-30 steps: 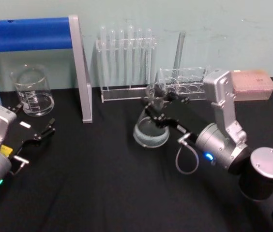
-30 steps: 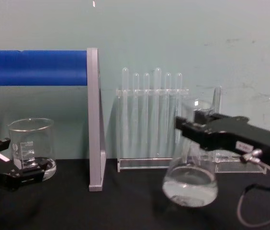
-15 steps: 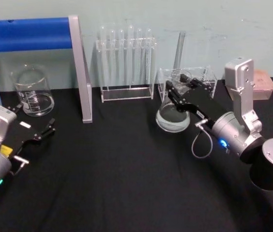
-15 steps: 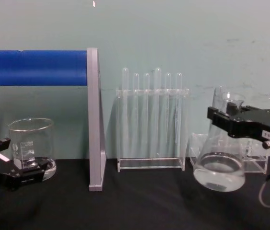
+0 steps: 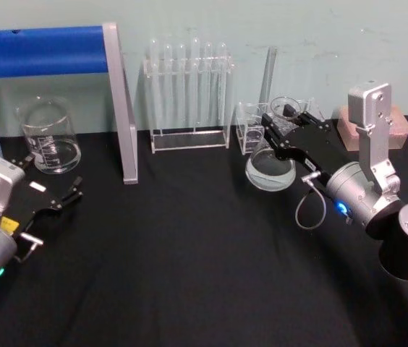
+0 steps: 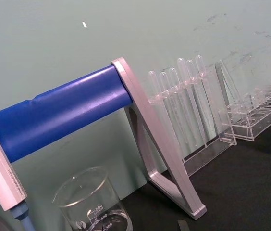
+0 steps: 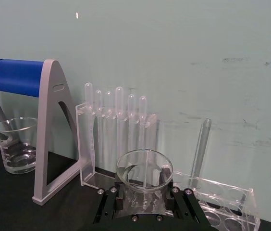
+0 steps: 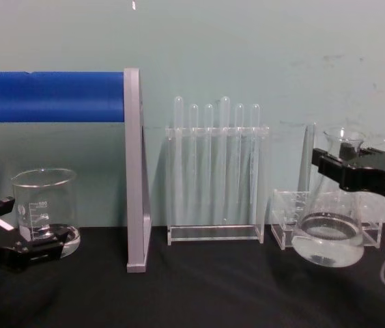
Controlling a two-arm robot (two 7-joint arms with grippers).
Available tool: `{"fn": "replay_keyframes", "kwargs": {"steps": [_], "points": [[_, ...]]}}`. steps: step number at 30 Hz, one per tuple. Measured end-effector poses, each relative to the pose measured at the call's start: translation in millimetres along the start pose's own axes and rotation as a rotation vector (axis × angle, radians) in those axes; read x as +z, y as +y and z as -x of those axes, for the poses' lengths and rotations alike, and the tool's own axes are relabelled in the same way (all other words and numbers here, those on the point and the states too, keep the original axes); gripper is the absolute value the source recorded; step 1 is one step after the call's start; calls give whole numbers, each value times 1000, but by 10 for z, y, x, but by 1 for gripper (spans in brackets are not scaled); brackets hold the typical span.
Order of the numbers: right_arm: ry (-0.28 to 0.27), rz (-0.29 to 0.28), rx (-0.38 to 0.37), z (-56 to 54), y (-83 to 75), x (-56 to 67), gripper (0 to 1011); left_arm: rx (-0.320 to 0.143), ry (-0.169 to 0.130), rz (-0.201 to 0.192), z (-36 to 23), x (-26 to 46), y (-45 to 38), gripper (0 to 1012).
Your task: Grasp the erlenmeyer flask with one hand, shake it three times, then place it back.
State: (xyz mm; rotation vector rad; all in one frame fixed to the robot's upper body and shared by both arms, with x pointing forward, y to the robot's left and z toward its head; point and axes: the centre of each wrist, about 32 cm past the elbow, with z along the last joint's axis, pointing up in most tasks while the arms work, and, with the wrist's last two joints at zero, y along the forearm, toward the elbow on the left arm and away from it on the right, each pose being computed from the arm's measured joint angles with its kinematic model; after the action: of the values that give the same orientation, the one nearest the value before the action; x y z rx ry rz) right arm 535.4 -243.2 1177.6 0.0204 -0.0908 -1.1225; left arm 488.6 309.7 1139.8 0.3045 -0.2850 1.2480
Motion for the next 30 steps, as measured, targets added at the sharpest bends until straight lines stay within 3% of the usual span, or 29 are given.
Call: {"fn": "replay_keyframes", "kwargs": {"steps": [12,30], "points": [[3,1,32,64,-9,9,449,0,0,0,0,0,0,1001],[27,5,266,532,-120,28,449,0,0,0,0,0,0,1001]]}}
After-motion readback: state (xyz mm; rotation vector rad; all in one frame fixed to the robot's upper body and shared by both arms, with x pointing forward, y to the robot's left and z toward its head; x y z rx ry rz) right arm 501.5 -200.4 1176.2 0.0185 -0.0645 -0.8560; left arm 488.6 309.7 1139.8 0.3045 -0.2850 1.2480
